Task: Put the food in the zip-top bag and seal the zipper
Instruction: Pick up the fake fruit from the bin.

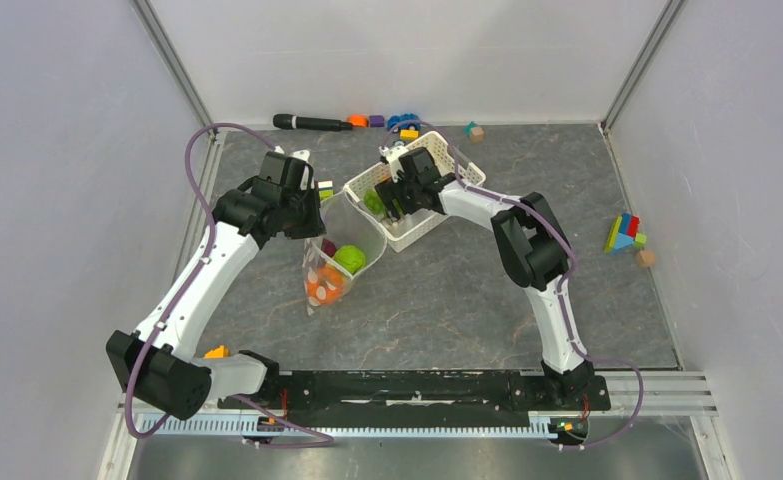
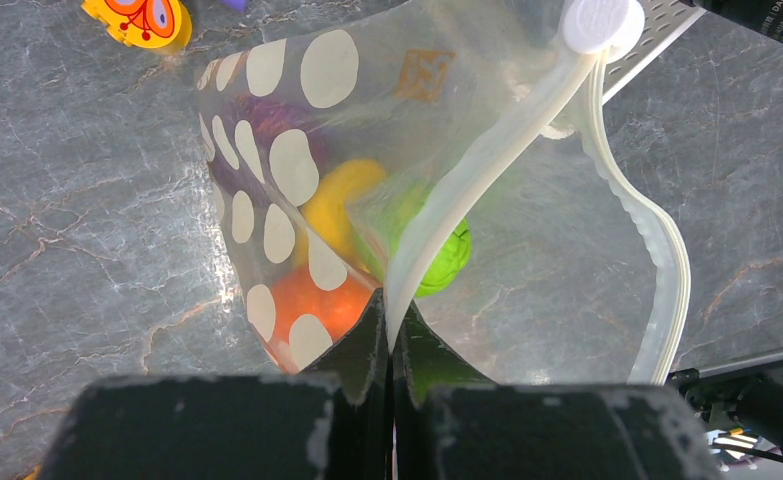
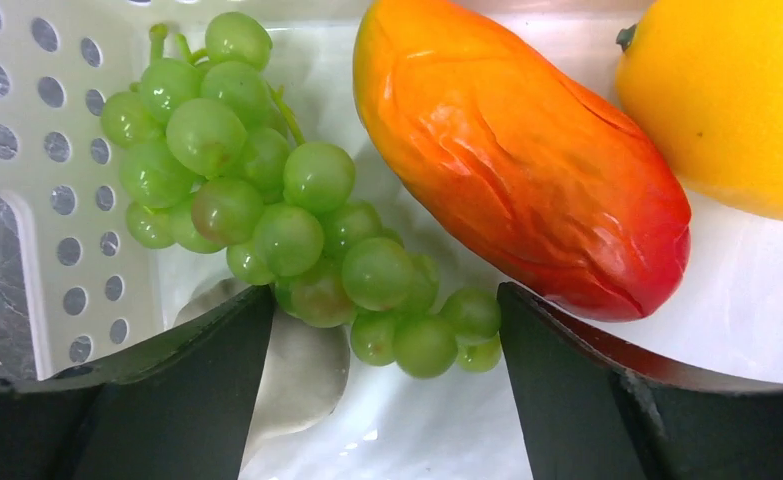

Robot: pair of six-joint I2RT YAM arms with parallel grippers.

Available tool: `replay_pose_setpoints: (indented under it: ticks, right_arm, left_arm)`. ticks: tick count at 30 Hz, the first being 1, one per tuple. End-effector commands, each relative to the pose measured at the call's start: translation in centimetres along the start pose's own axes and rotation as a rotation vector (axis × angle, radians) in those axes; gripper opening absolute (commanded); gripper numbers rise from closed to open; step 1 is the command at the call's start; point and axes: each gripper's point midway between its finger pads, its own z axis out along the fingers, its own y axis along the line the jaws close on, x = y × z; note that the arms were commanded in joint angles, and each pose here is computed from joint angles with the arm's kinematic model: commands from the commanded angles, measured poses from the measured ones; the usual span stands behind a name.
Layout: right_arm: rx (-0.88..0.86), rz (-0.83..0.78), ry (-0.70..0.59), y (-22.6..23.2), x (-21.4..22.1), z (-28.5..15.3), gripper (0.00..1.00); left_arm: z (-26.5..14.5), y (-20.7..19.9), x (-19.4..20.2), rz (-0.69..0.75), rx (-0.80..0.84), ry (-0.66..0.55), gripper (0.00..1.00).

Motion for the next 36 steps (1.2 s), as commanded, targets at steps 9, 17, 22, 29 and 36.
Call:
replay_pose_setpoints:
  ticks: [9, 17, 22, 29, 36]
  right_arm:
    - [0.015, -0.019, -0.152, -0.1, -3.6, -1.9, 0.40]
    - [0.004, -0.007, -0.258, 0.2, -6.4, -6.1, 0.19]
    - [0.014, -0.004, -0.311, 0.1, -7.6, -8.6, 0.14]
    - [0.065, 0.002, -0.436, -0.7, -10.0, -13.4, 0.09]
    - [0.064, -0.012, -0.607, -0.4, -11.9, -19.6, 0.08]
  left_arm:
    - [0.0, -0.2, -0.8, 0.037, 0.011, -0.031, 0.02]
    - [0.0, -0.2, -0.8, 0.034, 0.011, -0.032, 0.02]
    - [-0.1, -0.2, -0.9, 0.032, 0.012, -0.034, 0.02]
    - [-0.2, -0.2, -0.9, 0.030, 0.013, -0.036, 0.02]
    - [-0.4, -0.6, -0.8, 0.032, 0.033, -0.034, 0.02]
